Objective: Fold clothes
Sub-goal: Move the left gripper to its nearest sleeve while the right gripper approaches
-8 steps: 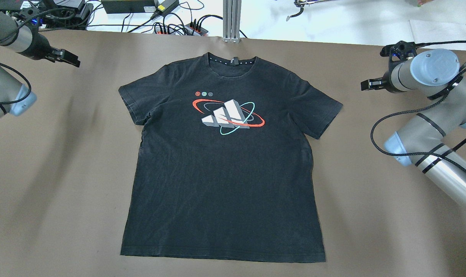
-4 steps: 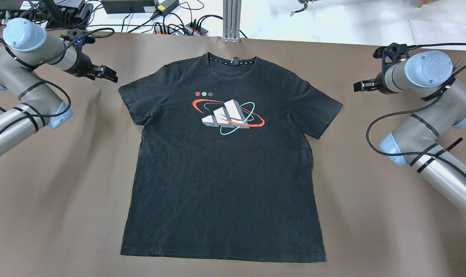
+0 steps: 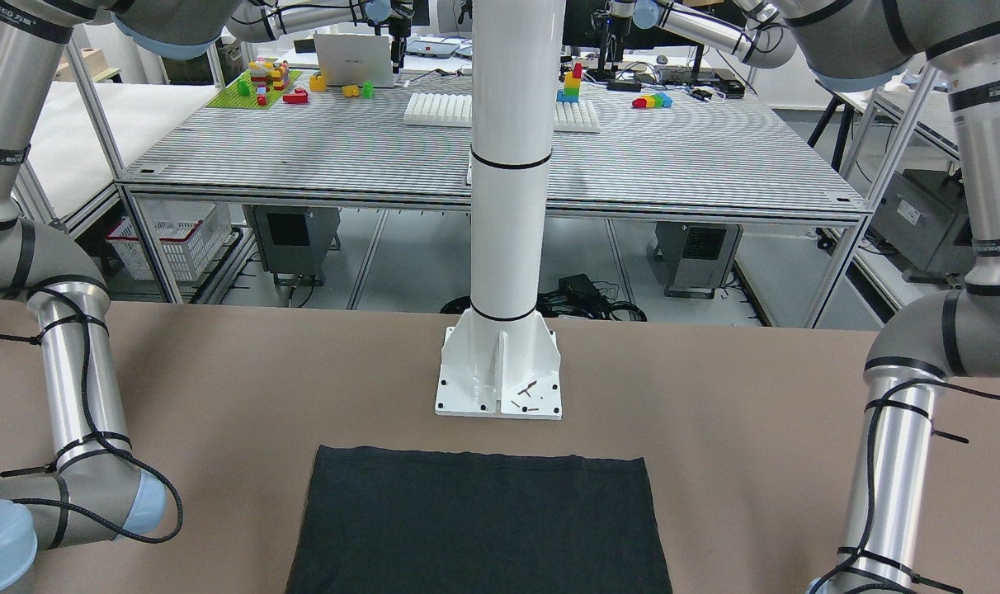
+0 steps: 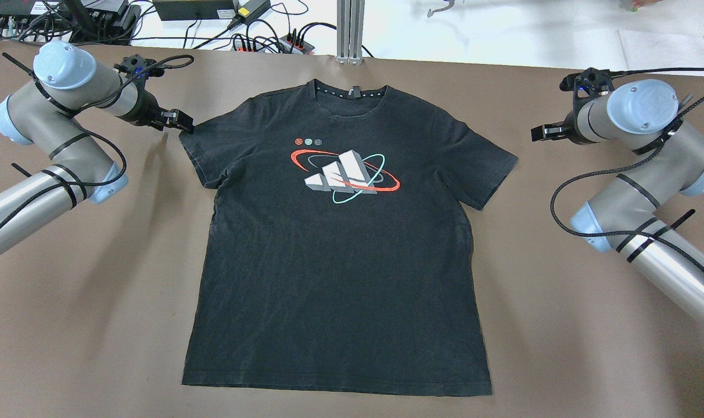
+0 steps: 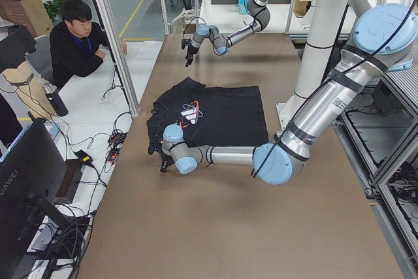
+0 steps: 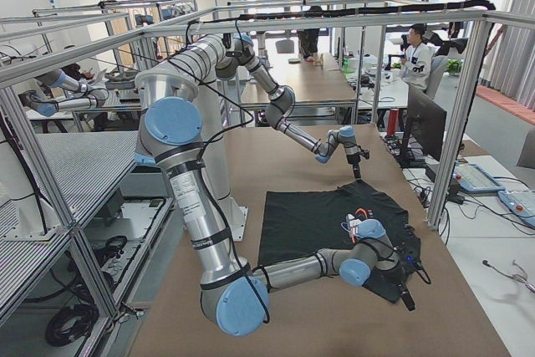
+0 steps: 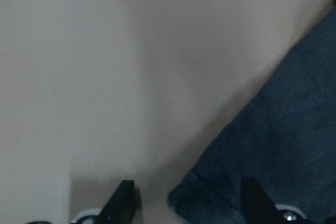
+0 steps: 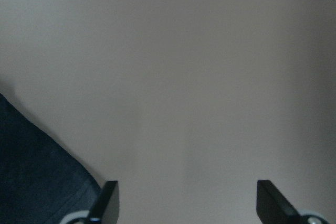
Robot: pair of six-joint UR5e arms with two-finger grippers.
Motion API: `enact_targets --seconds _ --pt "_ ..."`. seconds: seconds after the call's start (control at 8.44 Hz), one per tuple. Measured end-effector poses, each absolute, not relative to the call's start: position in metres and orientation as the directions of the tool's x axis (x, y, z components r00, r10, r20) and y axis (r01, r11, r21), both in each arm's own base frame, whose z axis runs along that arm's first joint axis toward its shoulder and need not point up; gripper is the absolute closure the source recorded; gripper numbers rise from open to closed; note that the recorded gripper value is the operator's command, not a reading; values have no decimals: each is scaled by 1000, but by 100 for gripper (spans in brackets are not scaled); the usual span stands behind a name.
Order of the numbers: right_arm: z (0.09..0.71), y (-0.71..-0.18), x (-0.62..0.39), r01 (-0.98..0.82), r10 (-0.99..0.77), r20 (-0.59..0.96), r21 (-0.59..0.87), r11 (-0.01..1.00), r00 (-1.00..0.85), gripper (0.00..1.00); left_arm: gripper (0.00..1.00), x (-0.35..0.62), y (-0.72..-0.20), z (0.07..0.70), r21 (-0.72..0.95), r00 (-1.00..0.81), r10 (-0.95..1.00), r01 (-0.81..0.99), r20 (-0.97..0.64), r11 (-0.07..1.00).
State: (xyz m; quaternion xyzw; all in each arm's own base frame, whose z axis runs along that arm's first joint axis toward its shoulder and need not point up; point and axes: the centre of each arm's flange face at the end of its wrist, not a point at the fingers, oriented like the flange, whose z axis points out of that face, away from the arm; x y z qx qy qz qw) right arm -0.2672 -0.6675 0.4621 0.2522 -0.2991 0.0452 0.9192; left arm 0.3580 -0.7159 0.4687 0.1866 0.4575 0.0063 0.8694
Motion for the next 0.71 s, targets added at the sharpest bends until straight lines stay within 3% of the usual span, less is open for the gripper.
enact_targets --seconds 0.12,0.24,0.71 --pt "463 -667 -269 -232 -69 572 437 869 818 7 63 363 -714 469 331 581 185 155 -792 931" --pt "463 -667 -269 -231 -69 571 436 870 818 7 72 365 -713 468 332 581 187 154 -792 931" --pt "463 -666 -269 -230 -70 571 437 870 818 7 72 351 -720 464 338 581 181 174 -793 925"
